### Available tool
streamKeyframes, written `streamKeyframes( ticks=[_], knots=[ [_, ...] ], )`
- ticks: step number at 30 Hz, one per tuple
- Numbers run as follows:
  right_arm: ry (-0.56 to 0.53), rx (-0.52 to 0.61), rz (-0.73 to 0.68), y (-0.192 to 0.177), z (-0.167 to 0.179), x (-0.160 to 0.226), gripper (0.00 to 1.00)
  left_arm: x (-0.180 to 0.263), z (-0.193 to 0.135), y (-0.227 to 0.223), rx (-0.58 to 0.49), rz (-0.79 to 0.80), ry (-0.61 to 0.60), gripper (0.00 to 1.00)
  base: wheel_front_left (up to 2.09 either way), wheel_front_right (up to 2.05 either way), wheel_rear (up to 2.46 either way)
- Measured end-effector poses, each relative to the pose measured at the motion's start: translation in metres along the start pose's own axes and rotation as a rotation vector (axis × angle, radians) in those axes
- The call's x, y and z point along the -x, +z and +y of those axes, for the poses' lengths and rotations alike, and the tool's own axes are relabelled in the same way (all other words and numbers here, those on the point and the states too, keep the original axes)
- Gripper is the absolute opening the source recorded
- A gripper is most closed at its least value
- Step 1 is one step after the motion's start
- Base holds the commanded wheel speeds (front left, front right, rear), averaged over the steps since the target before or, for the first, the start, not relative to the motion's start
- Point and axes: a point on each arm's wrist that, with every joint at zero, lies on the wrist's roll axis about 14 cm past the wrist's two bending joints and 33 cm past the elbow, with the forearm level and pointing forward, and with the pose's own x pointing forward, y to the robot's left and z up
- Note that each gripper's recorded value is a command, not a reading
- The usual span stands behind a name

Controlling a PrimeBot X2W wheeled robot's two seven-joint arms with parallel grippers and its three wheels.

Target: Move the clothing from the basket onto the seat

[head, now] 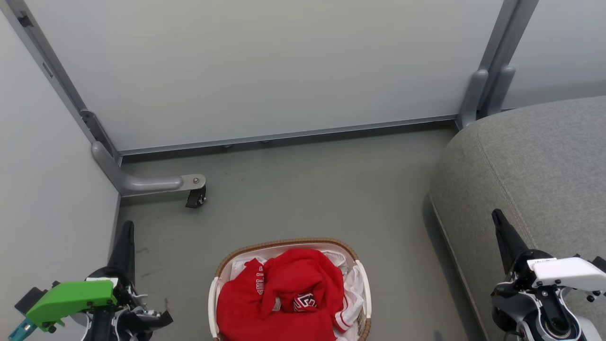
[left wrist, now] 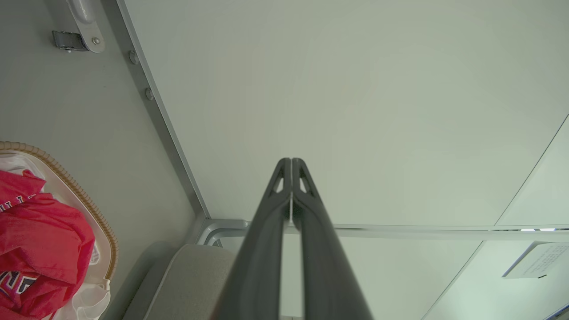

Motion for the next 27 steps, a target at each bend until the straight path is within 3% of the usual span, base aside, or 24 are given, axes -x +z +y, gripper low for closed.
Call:
streamKeyframes(
  ticks=[1,2,9,20,27],
  knots=[
    [0.000,0.000,0.000,0.000,0.000,0.000,0.00,0.000,0.000,0.000,0.000,0.000,0.000,0.00,0.00,0.00,0.00],
    [-0.003,-0.001,0.000,0.000,-0.001,0.000,1.00,0.000,0.001,0.000,0.001,0.000,0.004,1.00,0.00,0.00,0.00],
    [-0.083,-0.021,-0.004,-0.005,-0.028,0.011,1.00,0.014,0.033,-0.005,0.011,0.002,0.099,1.00,0.00,0.00,0.00],
    [-0.096,0.035,-0.036,-0.002,-0.031,0.014,1.00,0.014,0.031,-0.018,-0.046,0.016,0.094,1.00,0.00,0.00,0.00],
    [-0.096,0.141,-0.065,0.006,-0.030,0.014,1.00,0.013,0.027,-0.023,-0.133,0.022,0.081,1.00,0.00,0.00,0.00]
  ],
)
